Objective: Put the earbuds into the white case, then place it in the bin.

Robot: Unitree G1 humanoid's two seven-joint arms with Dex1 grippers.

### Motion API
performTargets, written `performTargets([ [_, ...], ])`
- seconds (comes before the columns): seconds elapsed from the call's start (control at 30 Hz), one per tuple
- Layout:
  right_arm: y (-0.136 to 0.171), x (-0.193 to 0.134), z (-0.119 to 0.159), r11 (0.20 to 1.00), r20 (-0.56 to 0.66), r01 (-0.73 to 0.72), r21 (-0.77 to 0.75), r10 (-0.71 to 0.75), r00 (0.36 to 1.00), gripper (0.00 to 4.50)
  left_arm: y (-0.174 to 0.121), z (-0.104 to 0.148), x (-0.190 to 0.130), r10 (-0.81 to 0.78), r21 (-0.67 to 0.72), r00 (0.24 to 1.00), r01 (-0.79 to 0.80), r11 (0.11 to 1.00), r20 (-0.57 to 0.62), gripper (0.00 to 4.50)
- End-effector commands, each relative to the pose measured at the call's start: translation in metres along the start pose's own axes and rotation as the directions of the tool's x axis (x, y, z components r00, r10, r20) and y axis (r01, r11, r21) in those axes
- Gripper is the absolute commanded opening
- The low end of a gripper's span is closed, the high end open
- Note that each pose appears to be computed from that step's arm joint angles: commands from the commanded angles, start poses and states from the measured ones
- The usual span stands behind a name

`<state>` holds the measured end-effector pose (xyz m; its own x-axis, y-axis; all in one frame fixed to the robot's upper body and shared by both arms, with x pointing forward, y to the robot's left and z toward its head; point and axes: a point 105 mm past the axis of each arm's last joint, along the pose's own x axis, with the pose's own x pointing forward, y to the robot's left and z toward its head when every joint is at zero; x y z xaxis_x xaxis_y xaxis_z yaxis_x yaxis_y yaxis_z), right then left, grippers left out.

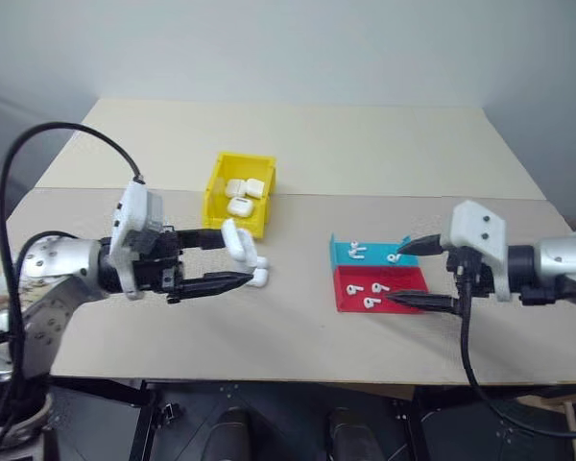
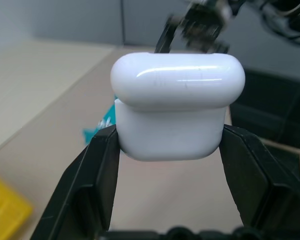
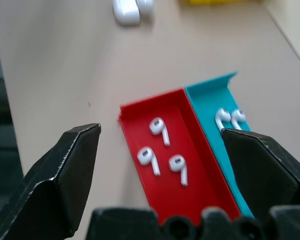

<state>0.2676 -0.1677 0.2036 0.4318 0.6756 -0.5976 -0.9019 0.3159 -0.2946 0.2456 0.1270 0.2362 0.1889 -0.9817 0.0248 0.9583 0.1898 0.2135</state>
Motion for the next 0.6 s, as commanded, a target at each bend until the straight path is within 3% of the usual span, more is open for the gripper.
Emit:
performTargets([
  [0.03,-0.005,0.009,-0.004,0.998,-0.074,-0.050,-0.035,0.048,0.996,3.17,0.001,0.013,0.010,-0.046,0.116,0.987,0.029,0.993,0.152,2.76],
  [0.13,-0.007,0.024,-0.007,0.994,-0.138,-0.091,-0.066,0.081,0.987,2.20,-0.001,0.012,0.015,-0.150,0.087,0.980,0.139,0.986,0.133,2.76],
  [0.6,-0.009,0.062,-0.021,0.958,-0.304,-0.233,-0.169,0.174,0.936,2.20,-0.017,0.010,0.021,-0.273,0.093,0.953,0.262,0.960,0.132,2.76],
])
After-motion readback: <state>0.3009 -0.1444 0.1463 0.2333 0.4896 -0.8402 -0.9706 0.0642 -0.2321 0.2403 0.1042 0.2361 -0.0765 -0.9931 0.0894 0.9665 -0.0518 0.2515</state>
